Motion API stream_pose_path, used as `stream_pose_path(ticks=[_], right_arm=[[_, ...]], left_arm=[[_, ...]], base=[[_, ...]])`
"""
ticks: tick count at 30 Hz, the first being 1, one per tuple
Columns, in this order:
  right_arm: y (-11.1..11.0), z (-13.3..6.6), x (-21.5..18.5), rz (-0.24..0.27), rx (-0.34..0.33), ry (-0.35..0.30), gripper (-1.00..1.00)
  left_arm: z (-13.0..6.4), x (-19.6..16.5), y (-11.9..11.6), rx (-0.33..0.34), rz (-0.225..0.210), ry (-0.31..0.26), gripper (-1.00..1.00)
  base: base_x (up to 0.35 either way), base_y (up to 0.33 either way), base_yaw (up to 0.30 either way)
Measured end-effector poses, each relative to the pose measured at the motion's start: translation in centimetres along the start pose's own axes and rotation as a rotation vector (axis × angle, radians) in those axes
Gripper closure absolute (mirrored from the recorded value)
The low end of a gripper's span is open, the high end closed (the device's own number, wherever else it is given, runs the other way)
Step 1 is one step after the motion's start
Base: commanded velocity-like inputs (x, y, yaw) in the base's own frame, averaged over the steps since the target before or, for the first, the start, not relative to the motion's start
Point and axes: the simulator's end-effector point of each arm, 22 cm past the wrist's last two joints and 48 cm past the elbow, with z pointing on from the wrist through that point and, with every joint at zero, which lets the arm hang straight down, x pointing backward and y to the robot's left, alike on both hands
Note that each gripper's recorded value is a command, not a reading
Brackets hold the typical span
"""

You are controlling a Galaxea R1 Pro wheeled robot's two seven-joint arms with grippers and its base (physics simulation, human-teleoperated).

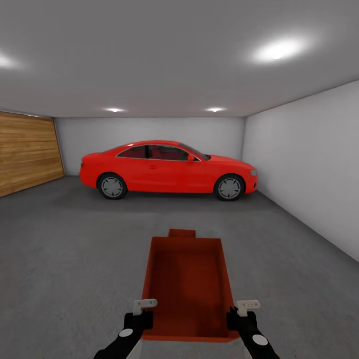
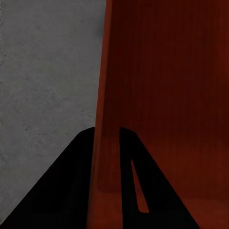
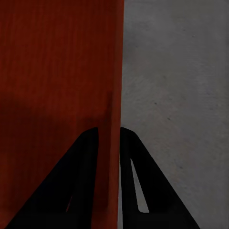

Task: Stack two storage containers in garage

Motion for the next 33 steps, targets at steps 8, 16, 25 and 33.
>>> stream_pose_path(ticks=[8,16,25,33], right_arm=[[-0.01,0.00,0.00,0.001,0.000,0.000,1.00],[0.01,0.00,0.00,0.000,0.000,0.000,1.00],[0.01,-0.05,-0.02,0.000,0.000,-0.001,1.00],[-0.03,0.00,-0.26,0.000,0.001,-0.005,1.00]], left_arm=[[0.00,0.00,-0.02,0.000,0.000,0.000,1.00],[0.00,0.03,0.01,0.000,-0.001,0.000,1.00],[-0.05,0.01,0.01,0.000,-0.001,-0.001,1.00],[0.02,-0.23,-0.05,0.001,-0.001,-0.005,1.00]], base=[[0.000,-0.038,0.000],[0.000,-0.002,0.000],[0.116,0.000,0.000],[0.035,0.000,0.000]])
